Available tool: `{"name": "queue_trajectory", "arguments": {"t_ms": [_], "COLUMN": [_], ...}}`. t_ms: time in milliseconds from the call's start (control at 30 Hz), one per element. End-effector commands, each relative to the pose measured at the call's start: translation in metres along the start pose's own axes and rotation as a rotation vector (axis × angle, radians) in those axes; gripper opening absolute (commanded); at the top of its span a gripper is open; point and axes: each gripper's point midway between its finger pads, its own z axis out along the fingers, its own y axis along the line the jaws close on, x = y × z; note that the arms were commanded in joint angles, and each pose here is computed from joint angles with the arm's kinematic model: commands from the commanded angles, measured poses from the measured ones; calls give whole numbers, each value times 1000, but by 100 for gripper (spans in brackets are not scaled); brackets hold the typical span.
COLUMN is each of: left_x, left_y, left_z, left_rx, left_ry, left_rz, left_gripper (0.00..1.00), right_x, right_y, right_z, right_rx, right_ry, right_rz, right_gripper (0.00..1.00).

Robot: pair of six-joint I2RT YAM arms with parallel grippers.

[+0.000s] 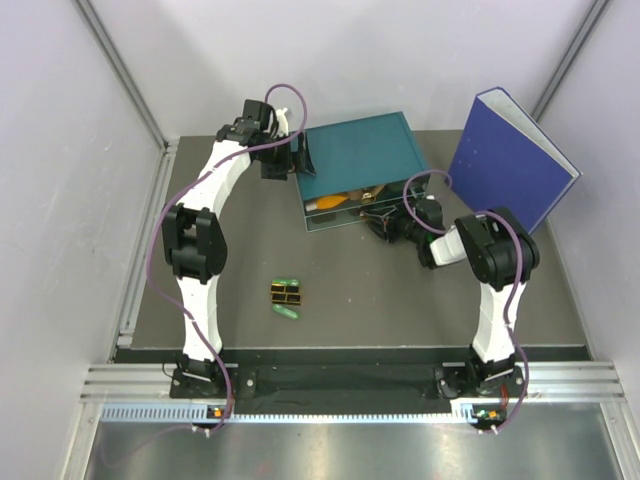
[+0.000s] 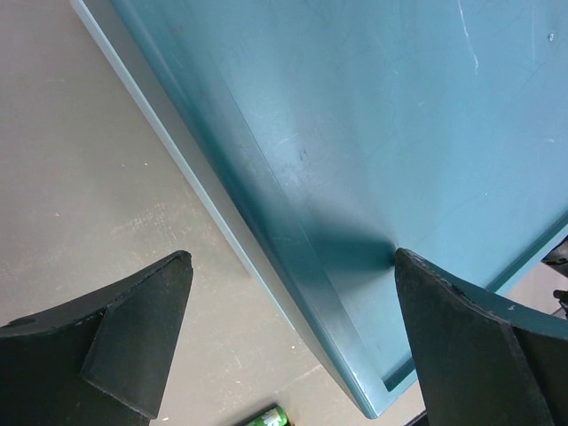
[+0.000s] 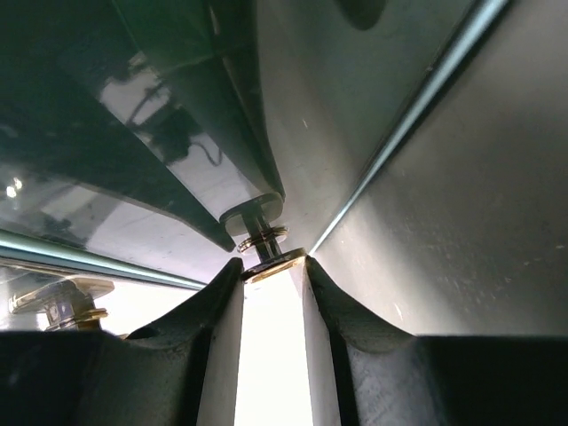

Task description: Organize the makeup

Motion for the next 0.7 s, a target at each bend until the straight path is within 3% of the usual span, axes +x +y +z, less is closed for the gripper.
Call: {"name": "queue_trajectory", "arguments": {"t_ms": [0, 667], "left_x": [42, 42], "left_y": [40, 41], "left_z": [11, 17], "left_rx": [-149, -144], "left_ry": [142, 141], "left_rz": [-4, -4], "left_gripper": [99, 99], "right_x": [2, 26], "right_y": [-31, -43], "right_z": [-1, -35], "right_rx": [157, 265], "right_ry": [-8, 67], "right_rz": [-35, -33], "right_gripper": [6, 0]}}
